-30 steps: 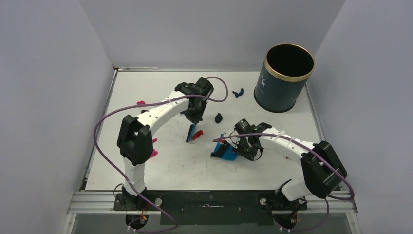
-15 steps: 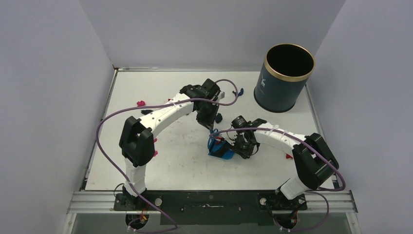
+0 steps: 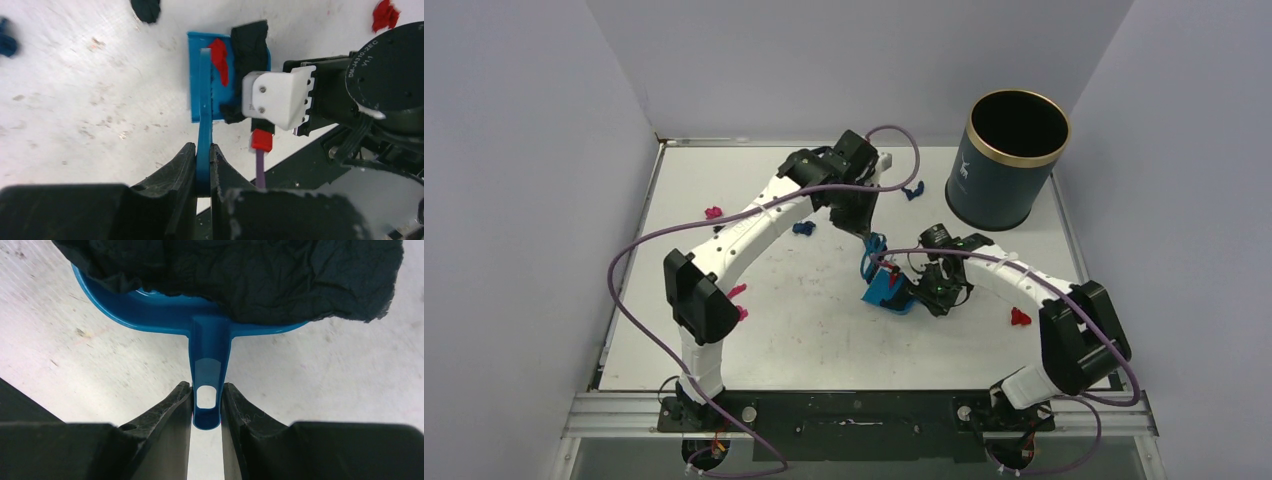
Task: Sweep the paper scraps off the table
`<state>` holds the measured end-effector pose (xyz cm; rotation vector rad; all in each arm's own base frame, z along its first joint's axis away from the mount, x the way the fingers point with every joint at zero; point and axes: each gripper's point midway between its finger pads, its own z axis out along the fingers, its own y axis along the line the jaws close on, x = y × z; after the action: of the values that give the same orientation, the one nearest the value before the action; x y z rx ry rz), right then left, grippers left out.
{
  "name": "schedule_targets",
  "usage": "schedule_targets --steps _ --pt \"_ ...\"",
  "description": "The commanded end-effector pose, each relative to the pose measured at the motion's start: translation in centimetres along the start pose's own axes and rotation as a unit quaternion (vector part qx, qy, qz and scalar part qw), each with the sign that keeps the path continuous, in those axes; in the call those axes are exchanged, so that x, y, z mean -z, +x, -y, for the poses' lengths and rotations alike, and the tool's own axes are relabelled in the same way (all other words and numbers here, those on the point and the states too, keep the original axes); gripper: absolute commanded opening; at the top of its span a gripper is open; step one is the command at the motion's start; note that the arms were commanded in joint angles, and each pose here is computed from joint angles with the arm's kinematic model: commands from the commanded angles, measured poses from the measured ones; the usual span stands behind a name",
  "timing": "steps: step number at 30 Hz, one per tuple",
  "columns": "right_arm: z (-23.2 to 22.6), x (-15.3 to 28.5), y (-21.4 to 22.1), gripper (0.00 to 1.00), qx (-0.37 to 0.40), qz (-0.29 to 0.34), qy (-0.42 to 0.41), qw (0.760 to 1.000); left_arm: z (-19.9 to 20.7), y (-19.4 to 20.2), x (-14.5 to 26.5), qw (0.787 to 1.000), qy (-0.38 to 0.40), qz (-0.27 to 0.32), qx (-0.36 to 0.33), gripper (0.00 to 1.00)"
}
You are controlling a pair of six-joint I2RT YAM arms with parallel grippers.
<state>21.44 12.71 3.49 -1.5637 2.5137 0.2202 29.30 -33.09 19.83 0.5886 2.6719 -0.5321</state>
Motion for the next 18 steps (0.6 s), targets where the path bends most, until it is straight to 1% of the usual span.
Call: schedule_targets --steps 1,4,6,8,11,16,17,18 --pt "1.8 3.4 -0.2 0.05 -0.002 0.041 0.031 0.999 -0.8 -3.5 5.7 0.996 -0.045 0.067 -0.033 0.00" --pt "2.6 4.4 1.0 0.05 -0.005 0.040 0.045 0.998 -1.7 -6.4 6.7 0.991 -0.058 0.119 -0.034 0.00" --pt "2.9 4.9 2.0 0.05 -0.008 0.036 0.053 0.998 -2.1 -8.5 6.6 0.987 -0.052 0.149 -0.015 0.00" --pt "3.1 5.2 3.0 0.05 -0.016 0.034 0.055 0.998 -2.4 -11.1 5.8 0.983 -0.036 0.178 0.012 0.00" --pt "3.2 5.3 4.4 0.05 -0.026 0.033 0.054 0.998 -1.3 -14.4 3.4 0.976 0.012 0.211 0.046 0.00" --pt "3.3 5.0 6.2 0.05 -0.049 0.030 0.044 0.997 0.7 -19.6 -0.6 0.950 0.086 0.282 0.105 0.00" --pt "3.3 4.9 6.5 0.05 -0.053 0.030 0.042 0.997 0.9 -20.4 -1.4 0.942 0.100 0.293 0.131 0.00" --pt "3.3 4.7 6.8 0.05 -0.056 0.031 0.041 0.997 1.3 -21.9 -1.7 0.928 0.122 0.321 0.144 0.00"
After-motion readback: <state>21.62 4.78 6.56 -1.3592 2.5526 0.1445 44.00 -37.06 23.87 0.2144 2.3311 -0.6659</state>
